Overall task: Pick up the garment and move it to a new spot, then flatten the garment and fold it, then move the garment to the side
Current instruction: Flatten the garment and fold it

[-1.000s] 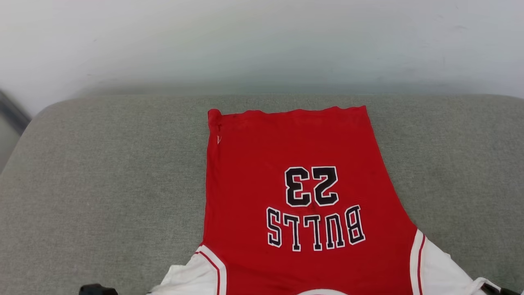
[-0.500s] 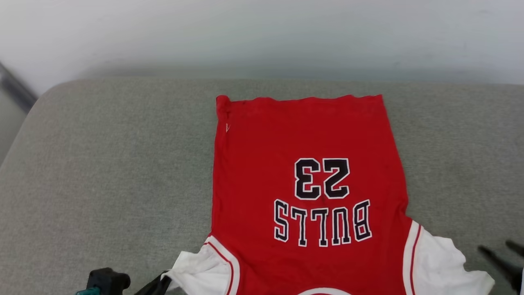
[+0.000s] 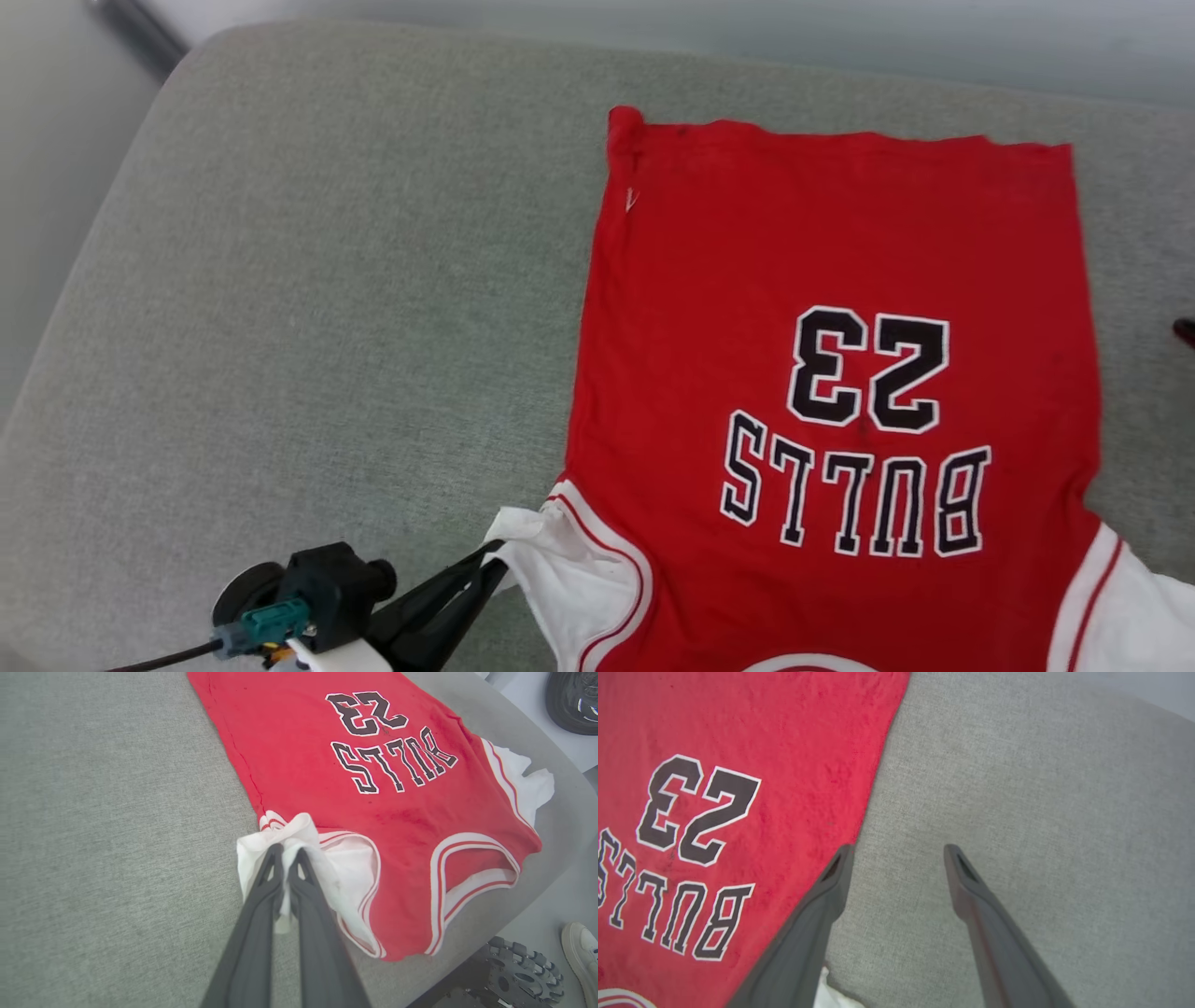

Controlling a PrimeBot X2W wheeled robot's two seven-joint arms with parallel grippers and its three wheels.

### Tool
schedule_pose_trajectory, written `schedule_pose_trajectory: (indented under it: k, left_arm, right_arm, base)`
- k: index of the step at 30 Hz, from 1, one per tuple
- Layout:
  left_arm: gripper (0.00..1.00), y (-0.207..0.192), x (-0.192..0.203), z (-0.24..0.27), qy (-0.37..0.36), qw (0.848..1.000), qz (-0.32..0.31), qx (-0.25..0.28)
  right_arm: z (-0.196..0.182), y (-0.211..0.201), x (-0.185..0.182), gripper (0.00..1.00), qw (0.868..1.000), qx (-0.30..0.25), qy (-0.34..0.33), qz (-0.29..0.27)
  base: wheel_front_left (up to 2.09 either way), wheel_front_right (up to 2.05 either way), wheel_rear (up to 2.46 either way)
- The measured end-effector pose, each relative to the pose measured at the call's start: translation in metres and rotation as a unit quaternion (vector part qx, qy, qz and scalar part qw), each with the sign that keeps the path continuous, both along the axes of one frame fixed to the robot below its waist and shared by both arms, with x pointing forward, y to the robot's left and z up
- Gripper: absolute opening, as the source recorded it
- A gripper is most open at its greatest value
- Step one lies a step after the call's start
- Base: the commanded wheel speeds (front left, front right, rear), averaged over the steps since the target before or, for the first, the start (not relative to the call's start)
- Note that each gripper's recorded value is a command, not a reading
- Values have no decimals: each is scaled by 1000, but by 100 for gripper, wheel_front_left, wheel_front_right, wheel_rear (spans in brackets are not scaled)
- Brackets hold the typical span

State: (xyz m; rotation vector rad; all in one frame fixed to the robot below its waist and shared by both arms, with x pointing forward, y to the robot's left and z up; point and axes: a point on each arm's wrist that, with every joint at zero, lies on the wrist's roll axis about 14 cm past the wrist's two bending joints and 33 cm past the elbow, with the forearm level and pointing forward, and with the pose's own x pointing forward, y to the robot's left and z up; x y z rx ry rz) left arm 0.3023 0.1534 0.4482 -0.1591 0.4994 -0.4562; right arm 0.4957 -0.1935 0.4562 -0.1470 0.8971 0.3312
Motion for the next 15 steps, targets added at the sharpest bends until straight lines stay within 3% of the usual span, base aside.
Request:
schedule_pose_trajectory:
  k: [7,15]
  left_arm:
    - [0,-2,9,2,-2,1000,3,9]
    - [0,2,13,-11,20,999,21,21]
  right_arm:
    - [-10,15,68,100,997,-56,51,-22]
    - [-50,43,114,100,991,-60,112,-37]
  base:
    - [0,0,0]
    - [0,0,0]
